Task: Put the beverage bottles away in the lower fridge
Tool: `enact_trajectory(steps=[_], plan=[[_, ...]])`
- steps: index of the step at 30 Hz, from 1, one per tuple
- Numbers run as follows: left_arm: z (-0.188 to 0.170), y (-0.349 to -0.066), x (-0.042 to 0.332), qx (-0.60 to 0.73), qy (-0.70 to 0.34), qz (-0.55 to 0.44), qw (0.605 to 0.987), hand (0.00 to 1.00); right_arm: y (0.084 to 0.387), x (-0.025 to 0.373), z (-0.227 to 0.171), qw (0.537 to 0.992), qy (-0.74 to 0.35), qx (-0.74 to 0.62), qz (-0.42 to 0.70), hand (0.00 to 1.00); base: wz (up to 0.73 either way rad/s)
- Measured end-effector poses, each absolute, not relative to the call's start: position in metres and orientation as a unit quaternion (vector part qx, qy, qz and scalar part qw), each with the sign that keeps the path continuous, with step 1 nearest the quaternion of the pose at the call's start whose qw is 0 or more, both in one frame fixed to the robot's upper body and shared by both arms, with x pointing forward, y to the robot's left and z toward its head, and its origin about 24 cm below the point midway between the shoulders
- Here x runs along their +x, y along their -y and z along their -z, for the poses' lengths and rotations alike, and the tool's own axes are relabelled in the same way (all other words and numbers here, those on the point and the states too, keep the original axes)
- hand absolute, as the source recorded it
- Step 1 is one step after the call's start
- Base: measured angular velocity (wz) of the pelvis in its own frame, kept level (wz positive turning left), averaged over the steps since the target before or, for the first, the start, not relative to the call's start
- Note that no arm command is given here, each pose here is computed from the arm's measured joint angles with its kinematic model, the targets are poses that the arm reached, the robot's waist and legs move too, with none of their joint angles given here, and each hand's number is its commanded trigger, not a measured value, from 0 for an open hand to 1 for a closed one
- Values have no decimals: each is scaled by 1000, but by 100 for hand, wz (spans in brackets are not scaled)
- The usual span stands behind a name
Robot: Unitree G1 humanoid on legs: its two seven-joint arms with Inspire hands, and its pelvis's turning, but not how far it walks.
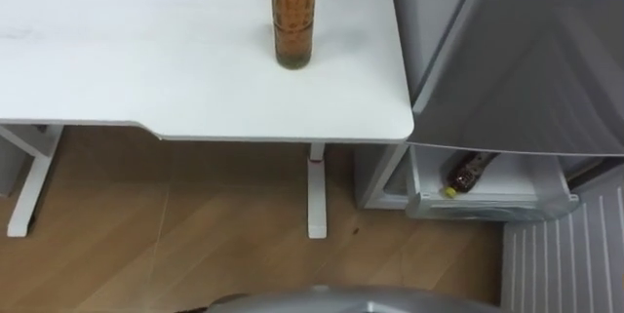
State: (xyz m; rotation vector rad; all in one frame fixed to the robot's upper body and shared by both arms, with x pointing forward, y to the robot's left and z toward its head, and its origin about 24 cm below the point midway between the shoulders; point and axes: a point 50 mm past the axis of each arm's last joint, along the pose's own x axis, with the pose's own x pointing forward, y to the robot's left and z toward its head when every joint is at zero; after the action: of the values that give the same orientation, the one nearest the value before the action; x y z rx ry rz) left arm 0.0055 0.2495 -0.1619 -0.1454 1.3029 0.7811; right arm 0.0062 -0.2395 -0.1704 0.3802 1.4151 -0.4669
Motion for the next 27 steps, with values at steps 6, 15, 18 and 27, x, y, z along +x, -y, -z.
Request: enact_trajectory(steps=[6, 15, 18, 27], plan=[[150, -268, 20, -120, -521, -479, 696, 0, 243, 10, 170, 729, -637, 140, 205, 0, -1], [105, -295, 81, -99, -356, -566, 737, 0, 246, 21, 168, 751, -626, 94, 186, 0, -1], [82, -298, 102, -76, -294, -577, 759, 0, 246, 21, 168, 753, -624, 92, 187, 0, 0], [2, -302, 149, 0, -83, -548, 832, 0, 245, 21, 168, 770, -614, 59, 165, 0, 1]])
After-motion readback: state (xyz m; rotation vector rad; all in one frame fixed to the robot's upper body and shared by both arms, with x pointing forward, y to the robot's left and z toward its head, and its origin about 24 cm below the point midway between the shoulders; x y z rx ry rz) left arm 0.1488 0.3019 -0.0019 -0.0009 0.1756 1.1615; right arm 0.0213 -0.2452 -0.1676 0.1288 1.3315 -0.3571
